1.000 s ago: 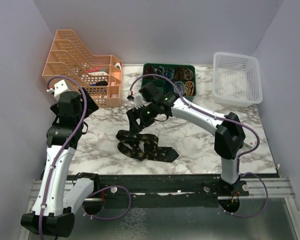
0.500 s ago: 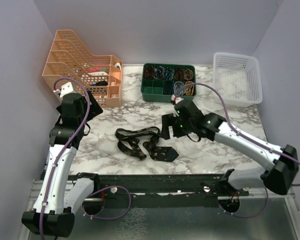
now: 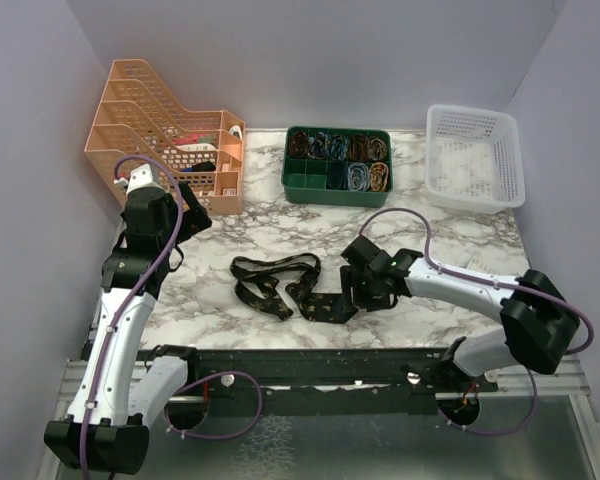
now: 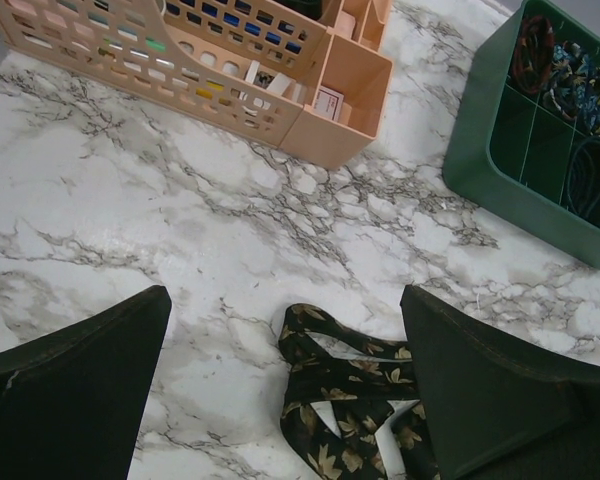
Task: Roll the ties
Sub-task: Place the tie at the center of the board, then flatten out the tie at the center of the board.
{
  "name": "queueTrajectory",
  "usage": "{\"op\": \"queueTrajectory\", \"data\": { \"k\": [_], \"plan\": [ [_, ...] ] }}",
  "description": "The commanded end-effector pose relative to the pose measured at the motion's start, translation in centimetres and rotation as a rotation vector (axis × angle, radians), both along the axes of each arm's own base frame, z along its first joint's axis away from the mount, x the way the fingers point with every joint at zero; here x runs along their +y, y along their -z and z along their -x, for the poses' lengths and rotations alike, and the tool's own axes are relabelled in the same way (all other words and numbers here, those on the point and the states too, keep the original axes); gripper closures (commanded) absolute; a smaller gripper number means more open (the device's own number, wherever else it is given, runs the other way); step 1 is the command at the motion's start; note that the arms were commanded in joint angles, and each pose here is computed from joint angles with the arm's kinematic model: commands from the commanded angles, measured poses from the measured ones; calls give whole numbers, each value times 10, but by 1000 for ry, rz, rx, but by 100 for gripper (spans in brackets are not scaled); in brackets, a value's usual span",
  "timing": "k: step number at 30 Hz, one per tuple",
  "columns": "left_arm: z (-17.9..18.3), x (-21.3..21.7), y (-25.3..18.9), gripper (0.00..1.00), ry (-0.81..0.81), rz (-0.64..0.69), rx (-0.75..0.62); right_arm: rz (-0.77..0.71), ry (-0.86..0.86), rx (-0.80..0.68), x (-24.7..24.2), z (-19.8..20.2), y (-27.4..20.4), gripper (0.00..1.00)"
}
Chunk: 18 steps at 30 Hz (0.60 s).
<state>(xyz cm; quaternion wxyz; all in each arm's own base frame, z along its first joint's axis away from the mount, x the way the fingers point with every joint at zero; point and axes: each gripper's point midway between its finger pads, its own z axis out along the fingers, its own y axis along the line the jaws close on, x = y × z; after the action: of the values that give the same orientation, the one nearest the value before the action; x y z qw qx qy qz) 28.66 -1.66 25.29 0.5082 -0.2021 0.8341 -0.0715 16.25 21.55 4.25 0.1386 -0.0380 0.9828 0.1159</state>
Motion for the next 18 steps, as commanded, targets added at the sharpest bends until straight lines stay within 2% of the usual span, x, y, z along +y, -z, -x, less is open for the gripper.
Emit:
{"op": "queueTrajectory", "data": {
  "k": [1,3,9,12,13,14,16,18],
  "plan": [
    [-1,-6,2,1,38,11,-6,34,14,-12,10,-14,13,34],
    [-1,-5,2,1,39,7,-8,64,7,-7,10,-15,19,36],
    [-2,-3,2,1,34,-5,-7,147,7,-25,3,-20,27,60],
    [-2,-4,3,1,37,-7,-5,191,29,-54,-6,-25,29,84],
    [-2,-4,3,1,38,-7,-5,238,58,-70,-16,-27,28,94],
    [-2,-4,3,1,40,-6,-5,297,93,-99,-28,-33,24,99],
    [-2,-4,3,1,43,-8,-5,375,171,-151,-54,-46,12,99],
    [-4,-4,3,1,43,-12,-5,390,272,-188,-82,-62,-4,99]
  ]
}}
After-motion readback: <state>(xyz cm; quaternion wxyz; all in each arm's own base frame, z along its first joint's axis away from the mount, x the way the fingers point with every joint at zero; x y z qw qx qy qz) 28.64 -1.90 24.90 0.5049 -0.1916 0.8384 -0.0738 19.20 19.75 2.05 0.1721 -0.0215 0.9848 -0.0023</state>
